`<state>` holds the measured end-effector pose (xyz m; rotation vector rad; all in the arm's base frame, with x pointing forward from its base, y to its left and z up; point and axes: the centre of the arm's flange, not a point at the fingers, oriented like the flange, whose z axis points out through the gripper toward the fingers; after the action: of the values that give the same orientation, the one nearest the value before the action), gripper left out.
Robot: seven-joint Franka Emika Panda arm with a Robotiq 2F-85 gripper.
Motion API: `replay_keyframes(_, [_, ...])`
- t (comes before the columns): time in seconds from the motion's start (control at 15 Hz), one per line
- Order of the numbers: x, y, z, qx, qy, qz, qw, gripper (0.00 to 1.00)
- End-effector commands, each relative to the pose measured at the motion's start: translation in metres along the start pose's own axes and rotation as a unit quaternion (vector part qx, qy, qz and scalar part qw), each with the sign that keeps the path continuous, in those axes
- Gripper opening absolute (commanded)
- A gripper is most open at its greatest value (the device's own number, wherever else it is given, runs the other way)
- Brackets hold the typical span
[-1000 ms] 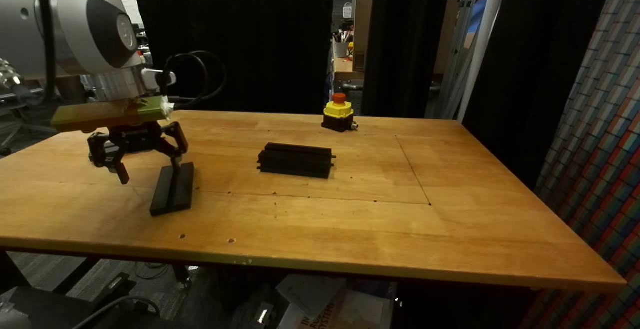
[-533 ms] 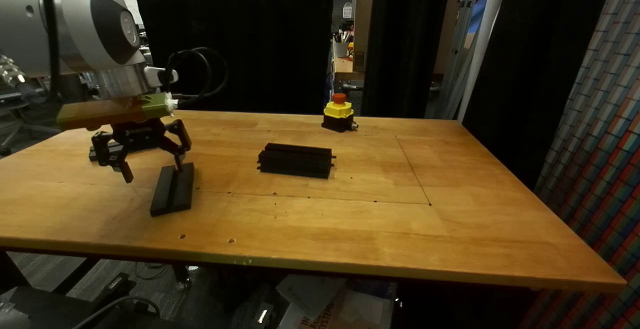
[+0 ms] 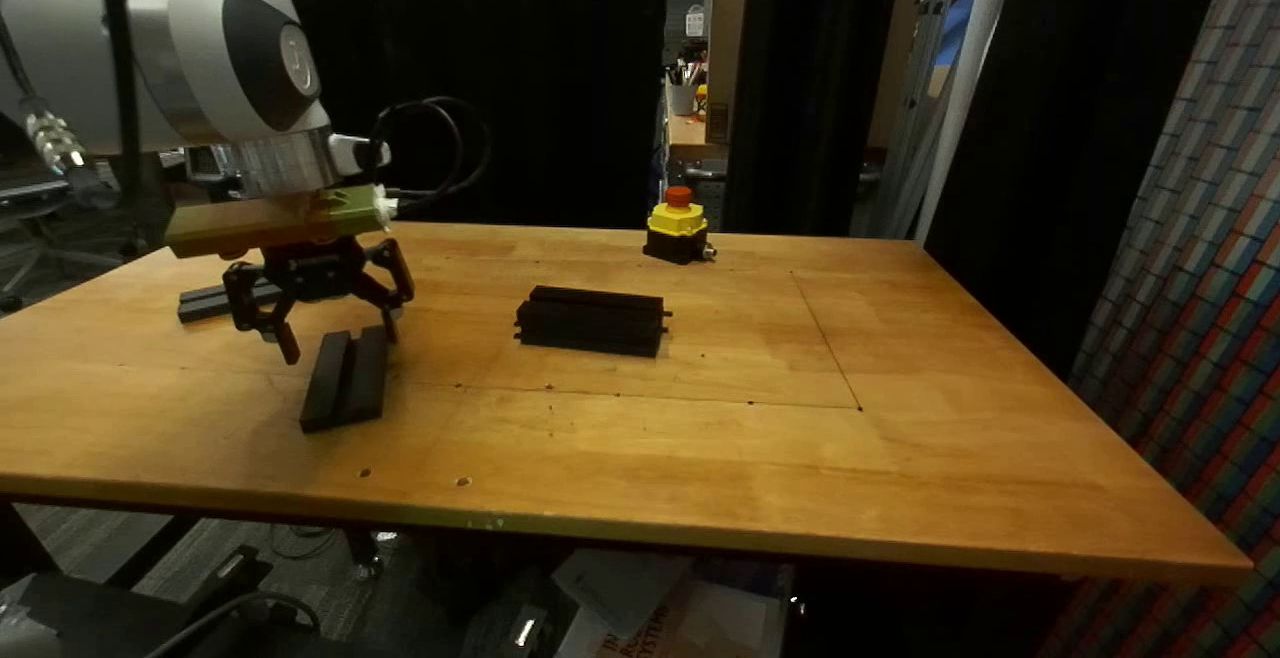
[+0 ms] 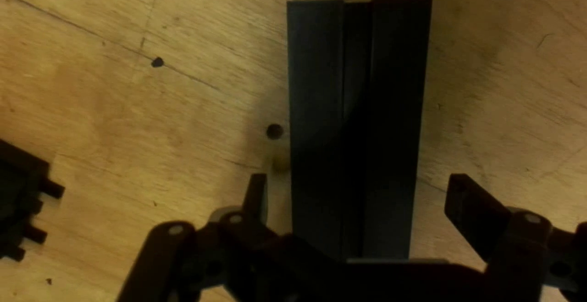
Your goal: Stack the black objects together
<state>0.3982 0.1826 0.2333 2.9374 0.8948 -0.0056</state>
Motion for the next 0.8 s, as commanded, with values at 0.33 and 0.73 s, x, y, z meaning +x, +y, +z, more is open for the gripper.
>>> replay_keyframes(0.33, [0.002, 0.009, 0.004, 0.013, 0.000, -0.011, 0.9999, 1.00])
replay_keyframes(0.73, [0.000, 0.011, 0.013, 0.028, -0.002, -0.010, 0.9996, 1.00])
